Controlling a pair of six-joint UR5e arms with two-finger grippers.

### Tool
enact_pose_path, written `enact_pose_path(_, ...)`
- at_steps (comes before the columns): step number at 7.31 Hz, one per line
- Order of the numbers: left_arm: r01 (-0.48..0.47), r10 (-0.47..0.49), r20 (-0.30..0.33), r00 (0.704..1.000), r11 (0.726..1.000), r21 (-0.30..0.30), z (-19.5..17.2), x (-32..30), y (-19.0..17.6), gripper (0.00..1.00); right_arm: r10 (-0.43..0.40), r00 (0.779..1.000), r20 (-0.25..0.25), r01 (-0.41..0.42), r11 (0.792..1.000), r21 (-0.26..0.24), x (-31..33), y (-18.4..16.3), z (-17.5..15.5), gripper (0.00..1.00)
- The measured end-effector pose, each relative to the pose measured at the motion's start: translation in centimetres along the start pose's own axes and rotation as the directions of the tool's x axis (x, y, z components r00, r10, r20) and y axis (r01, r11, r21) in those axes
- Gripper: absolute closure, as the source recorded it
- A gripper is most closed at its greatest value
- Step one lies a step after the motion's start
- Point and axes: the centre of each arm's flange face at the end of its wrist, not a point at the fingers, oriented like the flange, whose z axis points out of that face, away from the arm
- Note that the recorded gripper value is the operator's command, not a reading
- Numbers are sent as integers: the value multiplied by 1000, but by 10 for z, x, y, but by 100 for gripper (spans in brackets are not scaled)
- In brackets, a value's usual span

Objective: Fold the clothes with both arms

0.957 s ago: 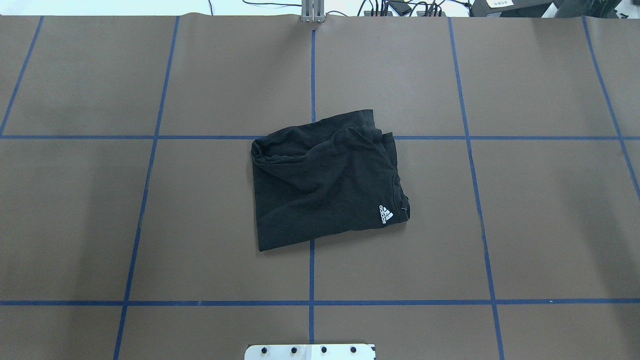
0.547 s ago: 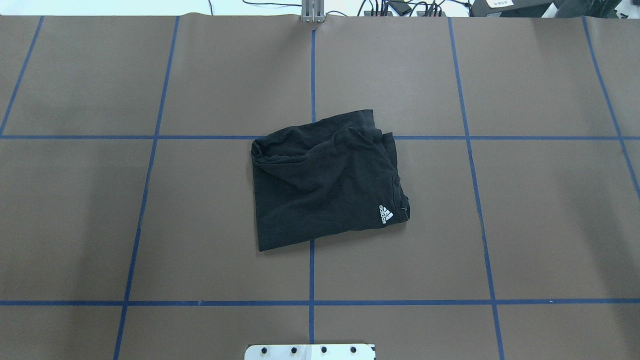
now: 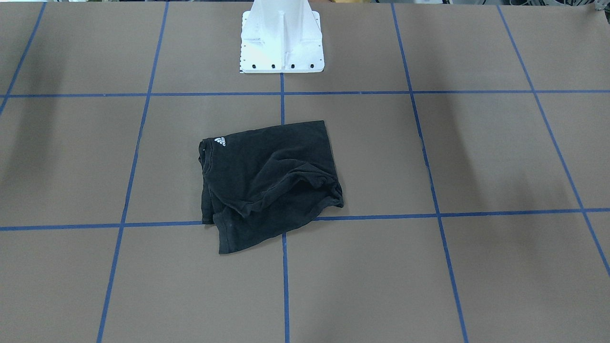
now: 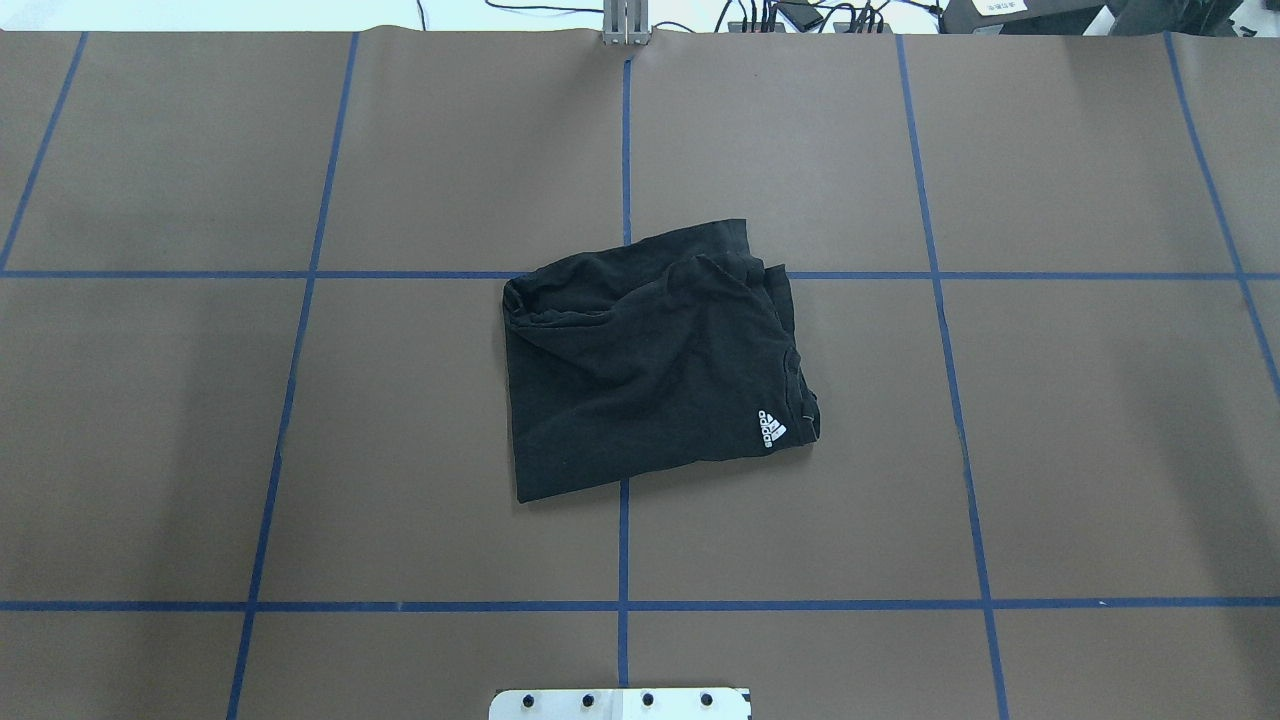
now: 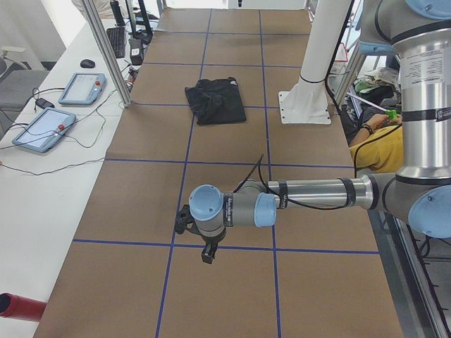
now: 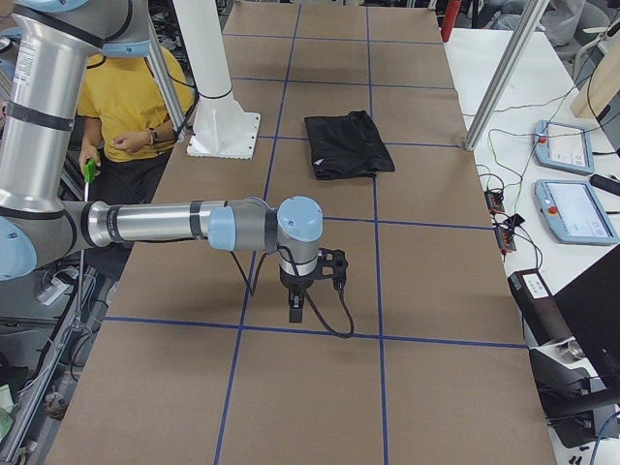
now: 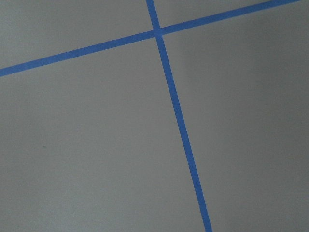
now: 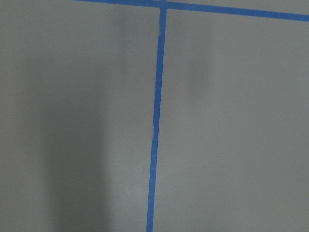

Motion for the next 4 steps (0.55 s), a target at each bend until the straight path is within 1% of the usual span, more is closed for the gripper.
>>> enact_pose_path(4,-6,6,2,1000,1000,7,-4,5,0,0,2,1000,1,-2,1000,-3,1,1,1,0)
